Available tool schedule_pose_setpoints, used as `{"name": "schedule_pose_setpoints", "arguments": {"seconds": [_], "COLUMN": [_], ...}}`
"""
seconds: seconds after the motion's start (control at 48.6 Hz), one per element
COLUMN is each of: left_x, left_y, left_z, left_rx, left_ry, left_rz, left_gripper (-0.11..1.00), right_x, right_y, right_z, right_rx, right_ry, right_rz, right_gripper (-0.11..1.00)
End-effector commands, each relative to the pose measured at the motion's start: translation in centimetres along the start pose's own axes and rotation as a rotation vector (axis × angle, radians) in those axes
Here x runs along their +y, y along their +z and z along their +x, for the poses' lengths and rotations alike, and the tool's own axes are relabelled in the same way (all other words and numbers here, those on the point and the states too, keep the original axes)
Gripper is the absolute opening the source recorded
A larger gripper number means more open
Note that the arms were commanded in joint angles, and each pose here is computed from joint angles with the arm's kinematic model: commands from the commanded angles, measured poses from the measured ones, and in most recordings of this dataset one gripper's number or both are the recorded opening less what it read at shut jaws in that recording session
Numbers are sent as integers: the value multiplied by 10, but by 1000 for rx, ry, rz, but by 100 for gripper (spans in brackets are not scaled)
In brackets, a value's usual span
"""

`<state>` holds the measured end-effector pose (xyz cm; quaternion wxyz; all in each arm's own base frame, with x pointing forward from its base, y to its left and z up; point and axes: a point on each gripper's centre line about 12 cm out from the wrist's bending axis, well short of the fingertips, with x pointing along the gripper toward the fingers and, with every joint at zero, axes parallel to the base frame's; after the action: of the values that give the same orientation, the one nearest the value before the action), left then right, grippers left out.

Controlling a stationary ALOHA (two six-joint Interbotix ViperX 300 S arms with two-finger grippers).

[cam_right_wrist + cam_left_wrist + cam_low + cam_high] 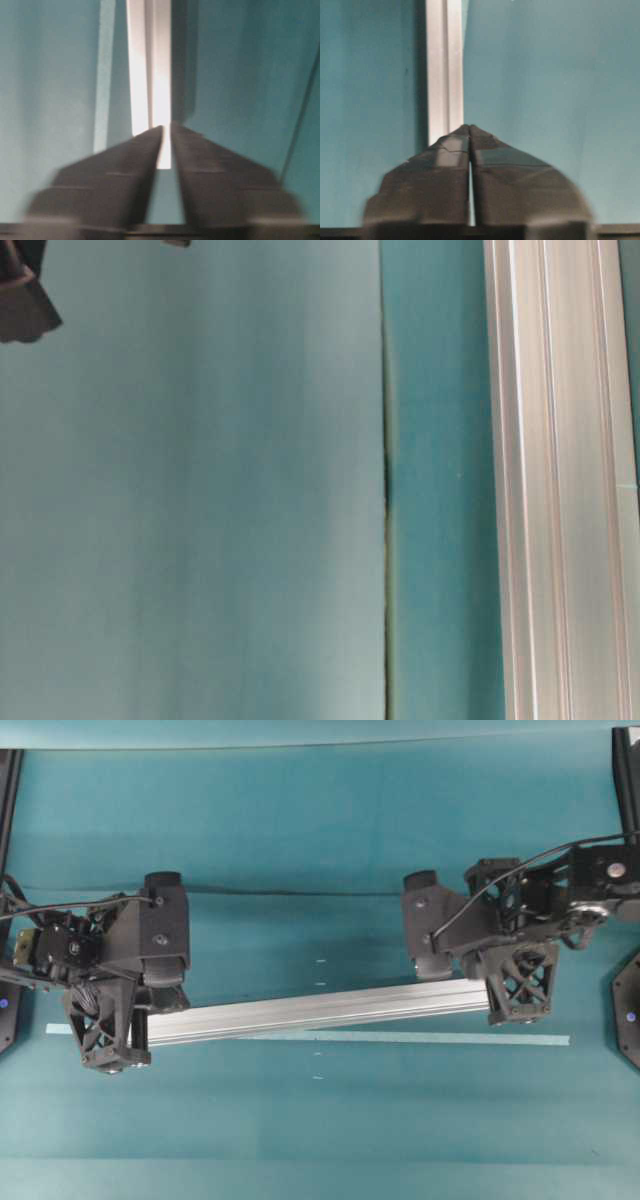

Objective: Lift the metal rail with both hands.
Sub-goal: 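Lower both grippers over the rail ends and close them on it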

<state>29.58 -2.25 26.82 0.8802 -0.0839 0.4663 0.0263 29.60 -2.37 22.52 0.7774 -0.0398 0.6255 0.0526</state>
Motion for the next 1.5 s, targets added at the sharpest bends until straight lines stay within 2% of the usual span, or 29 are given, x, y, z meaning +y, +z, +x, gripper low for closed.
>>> {"name": "schedule_pose_setpoints", "arguments": {"seconds": [0.0,0.103,0.185,0.268,0.329,0.844,1.194,1.318,1.483], "left_x": [-1,1,-2,-4,-4,1,17,16,15], "left_y": [1,-10,-14,-15,-14,-32,-43,-45,-52], "left_z": [0,13,23,31,35,85,96,103,116], "left_rx": [-7,34,35,16,6,138,124,92,115], "left_ry": [-2,8,1,-7,-11,31,48,36,38], "left_rz": [-14,-42,-80,-84,-81,-84,-116,-111,-105], "left_gripper": [15,42,68,89,97,99,99,99,99], "right_x": [-1,-1,-1,0,0,3,3,3,4], "right_y": [5,6,8,11,12,12,6,3,-2], "right_z": [2,8,14,19,21,65,88,96,104], "right_rx": [-2,6,12,8,5,-3,-4,-7,-17], "right_ry": [1,1,2,1,1,-3,-8,-10,-14], "right_rz": [1,-13,-15,-21,-22,-34,-48,-44,-37], "right_gripper": [43,74,93,100,99,99,99,99,99]}}
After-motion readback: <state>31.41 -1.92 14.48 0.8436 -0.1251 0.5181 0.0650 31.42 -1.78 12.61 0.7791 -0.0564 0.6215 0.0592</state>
